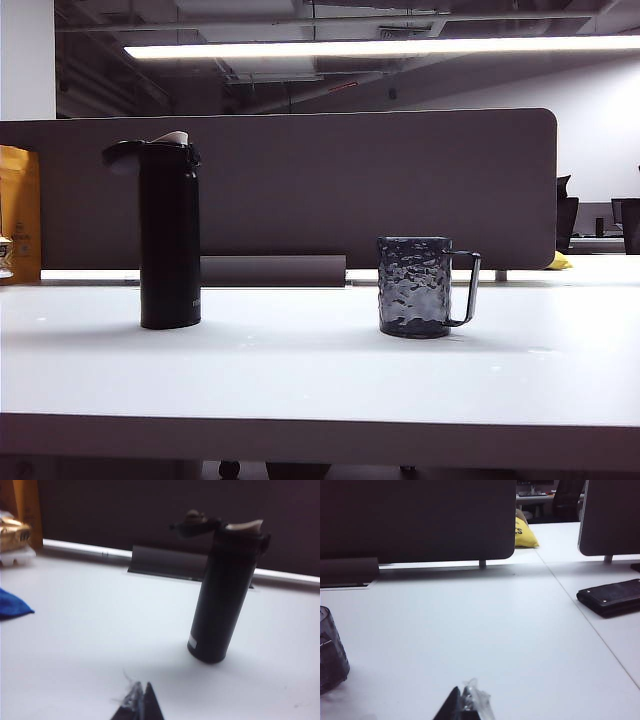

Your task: Pick up the black thermos, pour some water into the cup, then place the black thermos back on the table.

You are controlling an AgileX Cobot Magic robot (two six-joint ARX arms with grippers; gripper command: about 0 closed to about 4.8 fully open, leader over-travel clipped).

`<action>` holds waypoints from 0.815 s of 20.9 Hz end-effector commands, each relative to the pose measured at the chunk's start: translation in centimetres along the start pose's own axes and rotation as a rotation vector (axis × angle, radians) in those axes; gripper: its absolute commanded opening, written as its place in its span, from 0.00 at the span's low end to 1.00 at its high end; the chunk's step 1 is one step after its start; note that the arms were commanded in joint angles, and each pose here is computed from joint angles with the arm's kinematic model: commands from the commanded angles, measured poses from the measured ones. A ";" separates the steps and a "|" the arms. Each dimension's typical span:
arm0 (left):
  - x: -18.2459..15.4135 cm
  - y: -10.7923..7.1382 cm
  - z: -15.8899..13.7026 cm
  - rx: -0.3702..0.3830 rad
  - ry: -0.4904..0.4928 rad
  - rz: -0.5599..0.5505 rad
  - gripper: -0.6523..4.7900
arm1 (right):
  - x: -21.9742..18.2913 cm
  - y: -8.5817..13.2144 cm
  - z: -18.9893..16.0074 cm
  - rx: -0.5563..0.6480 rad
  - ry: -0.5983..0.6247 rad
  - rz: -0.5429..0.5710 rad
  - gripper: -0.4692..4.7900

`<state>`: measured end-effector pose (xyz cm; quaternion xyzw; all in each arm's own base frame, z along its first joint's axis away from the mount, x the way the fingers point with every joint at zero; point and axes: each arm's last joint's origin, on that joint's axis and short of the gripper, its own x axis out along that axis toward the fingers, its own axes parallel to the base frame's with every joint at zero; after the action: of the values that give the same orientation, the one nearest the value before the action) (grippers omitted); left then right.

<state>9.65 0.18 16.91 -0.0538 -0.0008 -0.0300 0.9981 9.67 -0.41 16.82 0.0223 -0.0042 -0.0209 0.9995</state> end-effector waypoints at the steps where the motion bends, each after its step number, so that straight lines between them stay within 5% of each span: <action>1: 0.0 0.0 0.1 0.004 -0.008 -0.005 0.11 | 0.0 0.0 0.2 0.008 -0.012 0.004 0.09; 8: 0.0 0.0 0.2 -0.027 -0.010 -0.006 0.11 | -0.1 0.0 0.3 0.018 -0.003 0.005 0.09; 9: 0.0 -0.1 0.4 -0.072 -0.024 -0.009 0.24 | -0.3 0.1 1.0 0.038 -0.008 0.032 0.14; 10: 0.0 -0.1 0.5 -0.092 -0.036 -0.011 0.48 | -0.4 0.2 1.6 0.047 -0.022 0.052 0.30; 11: -0.1 -0.1 0.7 -0.113 -0.055 -0.014 0.94 | -0.7 0.4 2.6 0.069 -0.049 0.085 0.59; 13: -0.2 -0.2 1.5 -0.137 -0.084 -0.020 1.00 | -1.3 0.6 4.5 0.073 -0.084 0.135 0.94; 17: -0.9 -0.8 4.0 -0.138 -0.138 -0.109 1.00 | -3.1 0.8 9.1 0.051 -0.193 0.150 1.00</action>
<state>8.93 0.06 20.15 -0.1226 -0.0587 -0.0537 0.9893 6.72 0.09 25.35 0.0502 -0.1047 0.0496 0.9920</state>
